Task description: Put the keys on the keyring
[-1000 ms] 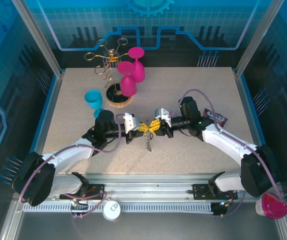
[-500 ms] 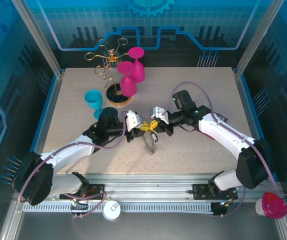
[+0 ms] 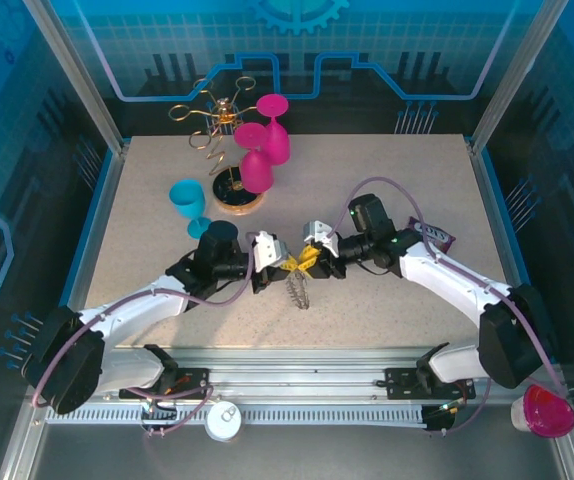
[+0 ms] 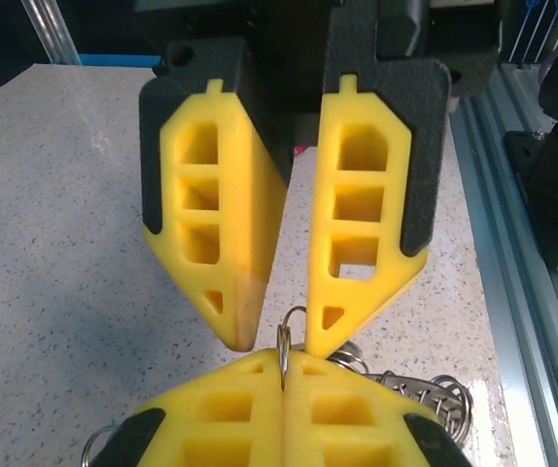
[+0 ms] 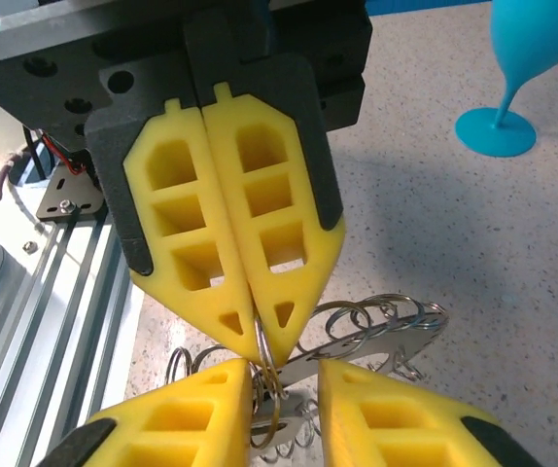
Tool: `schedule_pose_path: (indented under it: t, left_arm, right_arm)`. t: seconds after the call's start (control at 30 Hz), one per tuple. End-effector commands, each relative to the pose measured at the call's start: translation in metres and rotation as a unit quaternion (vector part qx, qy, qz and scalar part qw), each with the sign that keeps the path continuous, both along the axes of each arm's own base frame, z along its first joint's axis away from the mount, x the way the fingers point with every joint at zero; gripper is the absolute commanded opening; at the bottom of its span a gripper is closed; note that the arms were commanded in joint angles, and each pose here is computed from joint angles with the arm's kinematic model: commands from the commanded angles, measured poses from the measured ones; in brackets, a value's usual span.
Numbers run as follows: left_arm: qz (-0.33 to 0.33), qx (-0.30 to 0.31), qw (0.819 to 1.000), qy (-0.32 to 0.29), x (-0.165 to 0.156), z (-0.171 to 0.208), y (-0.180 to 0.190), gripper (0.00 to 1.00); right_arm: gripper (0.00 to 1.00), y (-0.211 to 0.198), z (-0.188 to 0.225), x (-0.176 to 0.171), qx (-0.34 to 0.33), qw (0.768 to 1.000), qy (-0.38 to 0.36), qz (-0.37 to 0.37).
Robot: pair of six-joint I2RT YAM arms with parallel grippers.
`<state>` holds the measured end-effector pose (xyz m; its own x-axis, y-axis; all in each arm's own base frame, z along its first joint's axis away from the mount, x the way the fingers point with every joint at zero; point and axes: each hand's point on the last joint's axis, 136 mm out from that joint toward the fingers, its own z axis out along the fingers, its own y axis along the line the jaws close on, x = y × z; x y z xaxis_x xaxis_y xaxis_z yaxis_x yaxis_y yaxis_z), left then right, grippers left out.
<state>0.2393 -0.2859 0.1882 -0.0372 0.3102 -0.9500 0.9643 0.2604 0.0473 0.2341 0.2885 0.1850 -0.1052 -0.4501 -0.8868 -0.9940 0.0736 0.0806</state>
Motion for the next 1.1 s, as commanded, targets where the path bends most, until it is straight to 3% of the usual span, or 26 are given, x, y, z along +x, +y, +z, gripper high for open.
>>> schedule_pose_path:
  t: [0.0, 0.13, 0.27, 0.33, 0.4, 0.53, 0.7, 0.87, 0.97, 1.07]
  left_arm:
    - [-0.058, -0.072, 0.995, -0.032, -0.019, 0.041, -0.012, 0.00]
    - [-0.060, -0.091, 0.994, -0.031, -0.020, 0.047, -0.013, 0.00]
    - [-0.044, -0.109, 0.993, -0.023, -0.014, 0.052, -0.013, 0.00]
    - [-0.025, -0.084, 0.996, -0.006, -0.008, 0.045, -0.012, 0.03]
    - [-0.010, -0.044, 0.999, 0.000, -0.002, 0.035, -0.009, 0.20]
    - [-0.020, 0.049, 0.999, -0.004, -0.003, 0.014, -0.006, 0.27]
    - [-0.040, 0.120, 0.992, -0.007, -0.005, 0.002, -0.002, 0.00]
    - [-0.035, 0.073, 0.997, -0.013, -0.007, 0.018, -0.006, 0.00]
    - [-0.048, 0.009, 0.998, -0.027, -0.017, 0.032, -0.009, 0.00]
    - [-0.051, -0.033, 0.998, -0.029, -0.020, 0.045, -0.012, 0.00]
  right_arm:
    - [0.19, 0.007, 0.025, 0.015, 0.057, 0.998, -0.035, -0.004]
    - [0.02, 0.003, 0.023, 0.015, 0.057, 0.998, -0.033, 0.001]
    - [0.00, -0.001, 0.030, 0.011, 0.062, 0.997, -0.036, 0.012]
    - [0.00, -0.003, 0.037, 0.009, 0.047, 0.997, -0.048, 0.023]
    - [0.00, -0.003, 0.041, 0.003, 0.017, 0.997, -0.059, 0.041]
    - [0.00, 0.003, 0.042, -0.011, -0.046, 0.993, -0.061, 0.088]
    - [0.00, 0.018, 0.052, -0.022, -0.060, 0.988, -0.067, 0.127]
    - [0.01, 0.015, 0.064, -0.002, -0.011, 0.996, -0.059, 0.066]
    - [0.21, 0.004, 0.066, 0.014, 0.036, 0.998, -0.043, 0.009]
    - [0.22, -0.001, 0.058, 0.014, 0.043, 0.999, -0.028, 0.000]
